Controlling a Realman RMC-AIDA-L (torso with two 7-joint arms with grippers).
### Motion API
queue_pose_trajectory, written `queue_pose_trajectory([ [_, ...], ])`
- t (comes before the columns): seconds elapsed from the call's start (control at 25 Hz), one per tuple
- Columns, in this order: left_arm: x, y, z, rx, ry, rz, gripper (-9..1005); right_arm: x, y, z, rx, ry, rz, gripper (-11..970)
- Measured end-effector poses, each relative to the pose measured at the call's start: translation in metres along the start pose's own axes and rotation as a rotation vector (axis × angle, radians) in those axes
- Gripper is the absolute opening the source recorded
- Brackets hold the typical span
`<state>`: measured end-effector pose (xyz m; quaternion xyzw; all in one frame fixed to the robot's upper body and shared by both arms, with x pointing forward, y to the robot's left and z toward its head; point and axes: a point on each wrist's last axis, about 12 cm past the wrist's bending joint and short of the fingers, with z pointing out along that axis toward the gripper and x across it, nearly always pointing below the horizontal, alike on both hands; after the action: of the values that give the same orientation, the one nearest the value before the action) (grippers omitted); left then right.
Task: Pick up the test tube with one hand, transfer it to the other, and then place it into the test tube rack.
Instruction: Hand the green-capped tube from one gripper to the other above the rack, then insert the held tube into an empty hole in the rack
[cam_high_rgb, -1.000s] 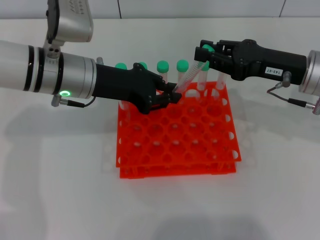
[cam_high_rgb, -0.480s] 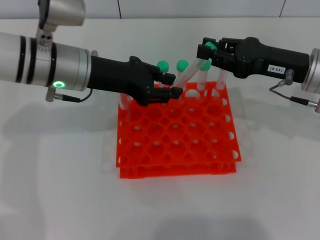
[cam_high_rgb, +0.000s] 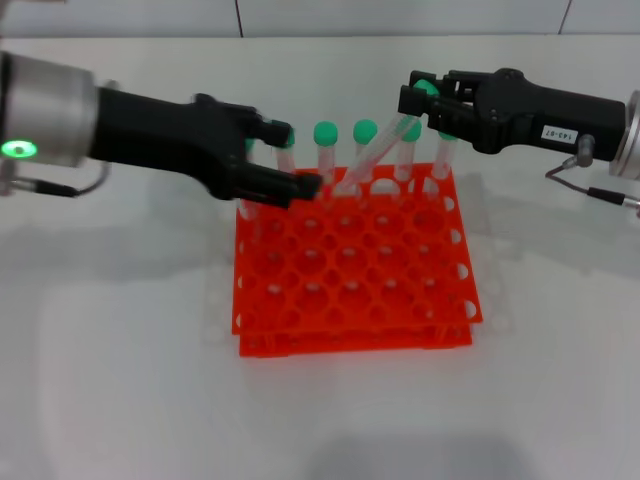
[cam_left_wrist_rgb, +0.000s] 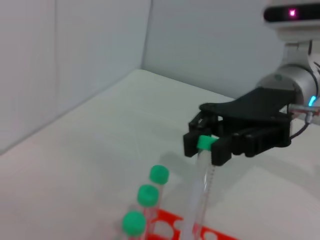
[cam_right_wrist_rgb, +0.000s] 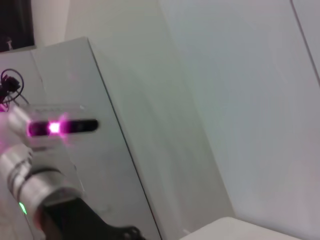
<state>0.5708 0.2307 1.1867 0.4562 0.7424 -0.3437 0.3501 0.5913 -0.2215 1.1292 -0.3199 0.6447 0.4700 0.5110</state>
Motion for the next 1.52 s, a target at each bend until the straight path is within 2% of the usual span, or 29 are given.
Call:
queue_pose_trajectory([
  [0.2, 0.005, -0.016, -0.034, -0.111, 0.0, 0.007, 784, -0.006, 0.0, -0.005, -0.012, 0.006, -0.029, 289],
  [0.28, 0.013, -0.021, -0.043, -0.139, -0.016, 0.003, 840, -0.009, 0.0, -0.007, -0.02, 0.01, -0.041, 292],
  [0.48, 0.037, -0.029, -0.056, -0.165, -0.063, -0.009, 894, -0.019, 0.001, -0.01, -0.042, 0.047, -0.073, 297],
  [0.84, 0.091, -0.046, -0.072, -0.231, -0.164, 0.011, 894, -0.031, 0.003, -0.002, -0.072, 0.116, -0.126, 306],
  [1.0, 0.126, -0.052, -0.072, -0.269, -0.237, 0.028, 894, -0.036, 0.003, 0.002, -0.082, 0.125, -0.131, 310],
  [1.2, 0.157, -0.055, -0.071, -0.317, -0.274, -0.008, 894, -0.043, 0.004, 0.006, -0.093, 0.14, -0.145, 316],
  [1.32, 0.17, -0.056, -0.073, -0.336, -0.289, -0.029, 894, -0.047, 0.005, 0.01, -0.101, 0.174, -0.162, 319],
  [1.52, 0.181, -0.058, -0.072, -0.347, -0.297, -0.042, 894, -0.053, 0.007, 0.022, -0.122, 0.222, -0.188, 324],
])
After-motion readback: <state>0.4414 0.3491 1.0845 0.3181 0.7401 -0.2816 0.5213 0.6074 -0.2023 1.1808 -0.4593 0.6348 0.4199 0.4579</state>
